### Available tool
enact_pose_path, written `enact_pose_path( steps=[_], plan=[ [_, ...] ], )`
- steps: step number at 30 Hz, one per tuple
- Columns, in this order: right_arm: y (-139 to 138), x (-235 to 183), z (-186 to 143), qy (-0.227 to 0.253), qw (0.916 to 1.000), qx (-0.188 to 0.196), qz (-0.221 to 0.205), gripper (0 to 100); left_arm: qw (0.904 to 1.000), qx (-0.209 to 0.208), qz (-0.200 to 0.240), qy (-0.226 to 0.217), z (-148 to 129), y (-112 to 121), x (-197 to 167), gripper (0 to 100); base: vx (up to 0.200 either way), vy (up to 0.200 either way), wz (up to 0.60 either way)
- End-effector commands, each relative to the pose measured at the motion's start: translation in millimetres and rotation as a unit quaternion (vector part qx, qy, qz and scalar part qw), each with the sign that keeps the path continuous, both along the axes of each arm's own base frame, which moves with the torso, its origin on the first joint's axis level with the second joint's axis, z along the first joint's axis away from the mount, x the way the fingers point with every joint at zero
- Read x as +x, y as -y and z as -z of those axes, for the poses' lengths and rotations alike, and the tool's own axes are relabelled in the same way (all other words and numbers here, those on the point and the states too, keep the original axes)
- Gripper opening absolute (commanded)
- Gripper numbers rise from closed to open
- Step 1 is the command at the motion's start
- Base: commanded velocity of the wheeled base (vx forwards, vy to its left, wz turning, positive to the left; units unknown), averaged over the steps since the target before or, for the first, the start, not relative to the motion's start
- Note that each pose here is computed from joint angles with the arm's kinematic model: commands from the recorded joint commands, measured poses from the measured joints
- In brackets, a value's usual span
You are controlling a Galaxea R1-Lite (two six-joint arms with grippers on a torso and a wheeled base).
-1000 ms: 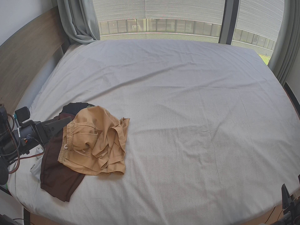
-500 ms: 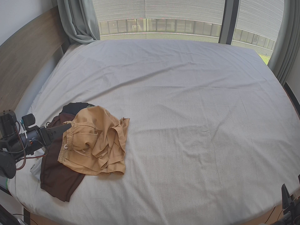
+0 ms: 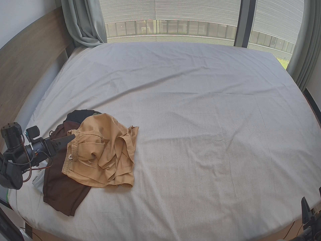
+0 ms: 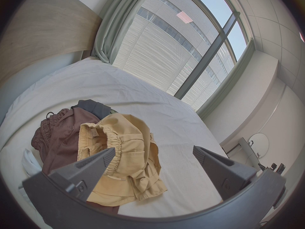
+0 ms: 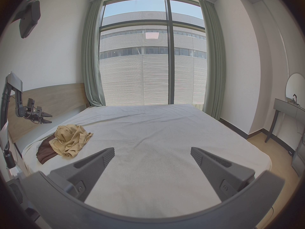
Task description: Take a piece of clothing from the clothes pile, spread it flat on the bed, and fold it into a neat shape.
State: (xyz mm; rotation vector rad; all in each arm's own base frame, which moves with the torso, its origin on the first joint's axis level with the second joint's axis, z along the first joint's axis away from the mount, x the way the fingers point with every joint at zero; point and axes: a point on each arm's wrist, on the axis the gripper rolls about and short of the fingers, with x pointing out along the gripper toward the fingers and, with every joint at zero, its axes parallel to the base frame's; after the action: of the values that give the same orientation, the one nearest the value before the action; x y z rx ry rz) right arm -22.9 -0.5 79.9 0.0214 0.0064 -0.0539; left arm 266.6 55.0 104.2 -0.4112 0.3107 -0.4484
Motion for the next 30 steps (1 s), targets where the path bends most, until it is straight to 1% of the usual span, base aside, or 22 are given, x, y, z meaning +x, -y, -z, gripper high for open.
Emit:
enact_pose_path(
  steps=[1, 8, 18, 30],
  plan=[
    [0, 0, 4, 0.000, 1.0000, 0.000, 0.000, 100, 0.9998, -0.007, -0.007, -0.020, 21, -7, 11, 100, 0.000, 0.000, 0.00],
    [0, 0, 4, 0.000, 1.0000, -0.001, 0.000, 100, 0.9998, -0.011, -0.008, -0.016, 35, -13, 21, 100, 0.000, 0.000, 0.00],
    [0, 0, 4, 0.000, 1.0000, -0.001, -0.001, 100, 0.9998, -0.016, -0.008, -0.013, 37, -16, 33, 100, 0.000, 0.000, 0.00],
    [0, 0, 3, 0.001, 1.0000, 0.001, 0.001, 100, 0.9996, -0.018, 0.002, -0.019, 49, -16, 44, 100, 0.000, 0.000, 0.00]
  ],
)
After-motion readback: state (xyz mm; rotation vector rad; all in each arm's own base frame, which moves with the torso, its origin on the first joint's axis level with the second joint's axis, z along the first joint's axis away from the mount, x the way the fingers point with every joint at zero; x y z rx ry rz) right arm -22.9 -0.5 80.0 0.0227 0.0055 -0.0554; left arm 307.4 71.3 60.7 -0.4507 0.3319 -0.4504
